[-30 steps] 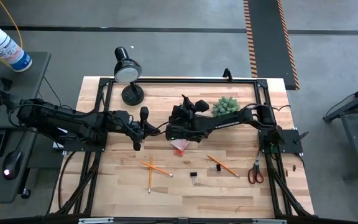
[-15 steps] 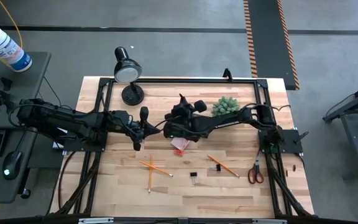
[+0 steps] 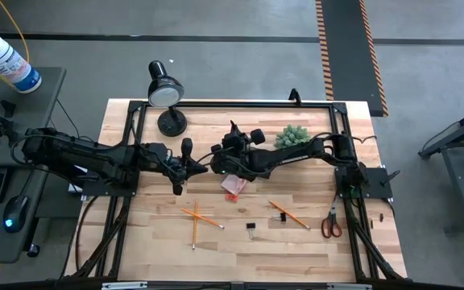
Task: Pick and place office supplies into organizer
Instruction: Put the black pen into the black desk organizer, then put the right orange pencil into the black desk organizer
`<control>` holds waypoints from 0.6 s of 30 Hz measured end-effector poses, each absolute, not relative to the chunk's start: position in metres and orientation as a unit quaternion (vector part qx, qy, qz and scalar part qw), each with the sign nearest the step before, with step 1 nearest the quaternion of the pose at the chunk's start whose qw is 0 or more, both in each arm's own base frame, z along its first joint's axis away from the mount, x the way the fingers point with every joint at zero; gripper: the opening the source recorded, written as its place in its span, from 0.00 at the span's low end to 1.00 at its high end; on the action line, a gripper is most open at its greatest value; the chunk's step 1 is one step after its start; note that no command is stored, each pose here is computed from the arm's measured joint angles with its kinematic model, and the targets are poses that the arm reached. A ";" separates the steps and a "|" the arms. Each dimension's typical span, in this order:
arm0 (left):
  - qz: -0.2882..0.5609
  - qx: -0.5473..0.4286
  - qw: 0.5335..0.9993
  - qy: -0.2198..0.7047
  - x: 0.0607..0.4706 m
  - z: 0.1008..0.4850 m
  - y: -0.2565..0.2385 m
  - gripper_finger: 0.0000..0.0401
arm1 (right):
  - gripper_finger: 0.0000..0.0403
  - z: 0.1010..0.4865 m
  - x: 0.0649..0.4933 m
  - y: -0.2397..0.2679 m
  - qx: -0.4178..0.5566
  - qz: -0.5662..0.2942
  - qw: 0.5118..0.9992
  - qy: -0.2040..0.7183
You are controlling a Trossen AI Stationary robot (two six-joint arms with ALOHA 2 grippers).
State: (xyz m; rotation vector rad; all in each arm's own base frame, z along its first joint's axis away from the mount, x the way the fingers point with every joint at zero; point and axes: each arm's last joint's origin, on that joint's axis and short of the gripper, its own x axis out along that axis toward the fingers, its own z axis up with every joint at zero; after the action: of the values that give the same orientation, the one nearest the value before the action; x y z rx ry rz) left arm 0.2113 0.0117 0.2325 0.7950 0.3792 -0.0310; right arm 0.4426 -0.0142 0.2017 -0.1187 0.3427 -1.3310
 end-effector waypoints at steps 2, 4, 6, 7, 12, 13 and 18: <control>-0.015 0.385 0.904 0.183 0.211 0.232 0.012 0.01 | 0.10 0.202 0.443 -0.014 -0.052 -0.611 0.774 0.158; -0.015 0.385 0.904 0.183 0.211 0.232 0.012 0.01 | 0.16 0.201 0.443 -0.014 -0.048 -0.605 0.778 0.162; -0.015 0.385 0.905 0.183 0.211 0.232 0.012 0.01 | 0.21 0.201 0.443 -0.014 -0.046 -0.603 0.780 0.164; -0.015 0.385 0.905 0.183 0.211 0.232 0.012 0.01 | 0.24 0.201 0.444 -0.014 -0.045 -0.601 0.781 0.165; -0.015 0.385 0.905 0.183 0.211 0.232 0.012 0.01 | 0.33 0.201 0.444 -0.013 -0.044 -0.596 0.783 0.169; -0.015 0.385 0.905 0.183 0.211 0.232 0.012 0.01 | 0.34 0.201 0.444 -0.013 -0.048 -0.595 0.783 0.172; -0.015 0.385 0.904 0.183 0.211 0.232 0.012 0.01 | 0.38 0.201 0.444 -0.007 -0.063 -0.587 0.786 0.182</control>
State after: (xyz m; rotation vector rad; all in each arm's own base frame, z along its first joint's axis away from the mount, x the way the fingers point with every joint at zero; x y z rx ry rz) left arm 0.2113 0.0117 0.2325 0.7950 0.3791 -0.0310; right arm 0.4437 -0.0066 0.2006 -0.1366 0.3933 -1.2656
